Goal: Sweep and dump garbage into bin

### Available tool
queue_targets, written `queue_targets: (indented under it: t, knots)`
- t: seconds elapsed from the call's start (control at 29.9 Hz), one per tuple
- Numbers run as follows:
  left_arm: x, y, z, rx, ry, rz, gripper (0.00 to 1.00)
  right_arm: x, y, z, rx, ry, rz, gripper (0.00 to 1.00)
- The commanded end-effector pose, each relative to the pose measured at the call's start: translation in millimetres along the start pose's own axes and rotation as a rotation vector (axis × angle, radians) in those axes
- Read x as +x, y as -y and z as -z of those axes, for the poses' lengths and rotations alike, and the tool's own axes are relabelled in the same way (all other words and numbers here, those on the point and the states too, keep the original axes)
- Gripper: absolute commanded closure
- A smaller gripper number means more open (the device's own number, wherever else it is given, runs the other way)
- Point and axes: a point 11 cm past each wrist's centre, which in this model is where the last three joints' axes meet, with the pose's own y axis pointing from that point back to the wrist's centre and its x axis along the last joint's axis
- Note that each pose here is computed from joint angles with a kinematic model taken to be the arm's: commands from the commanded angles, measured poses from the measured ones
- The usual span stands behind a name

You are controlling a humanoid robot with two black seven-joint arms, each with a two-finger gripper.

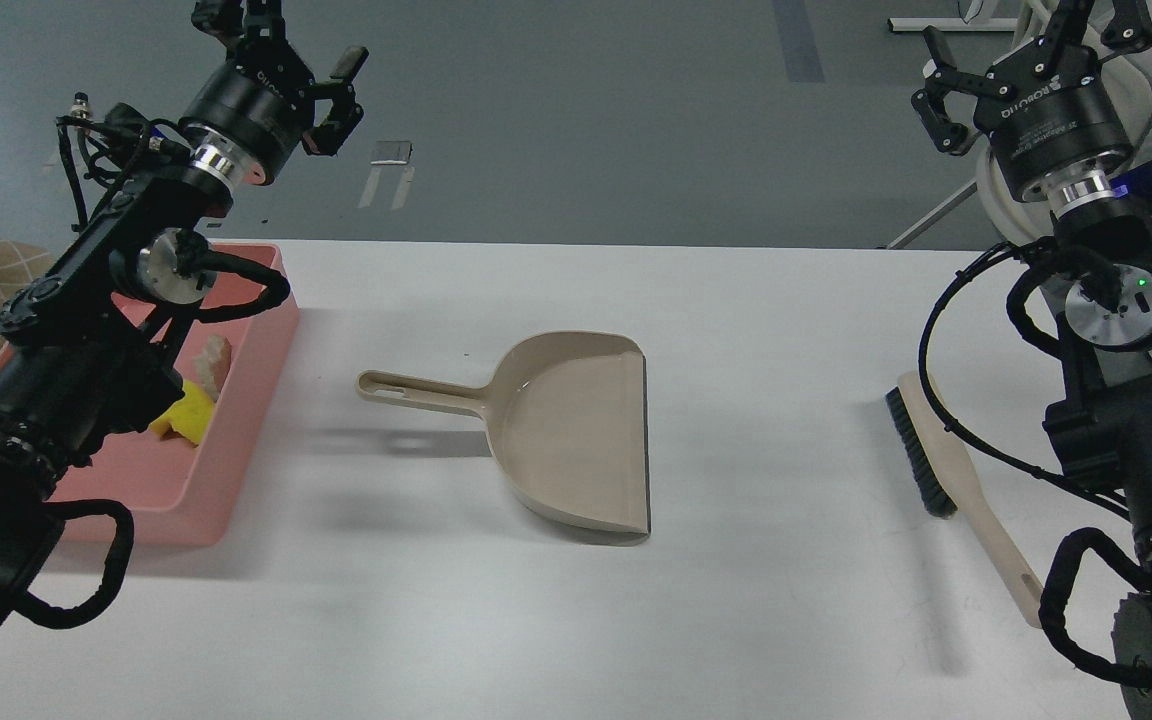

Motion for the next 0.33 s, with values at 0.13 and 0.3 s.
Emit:
queue_targets:
  t: [0.13, 0.3]
  knots:
    - [-1.9, 2.5, -3.1, -0.004, 0.005, 0.007, 0.03, -2.0, 1.1, 2.6, 0.007, -0.001, 0.006, 0.00]
    - [-2.3, 2.7, -2.6, -0.004, 0.004, 0.006, 0.03, -0.4, 0.6, 3.1, 0.005, -0.003, 0.003, 0.00]
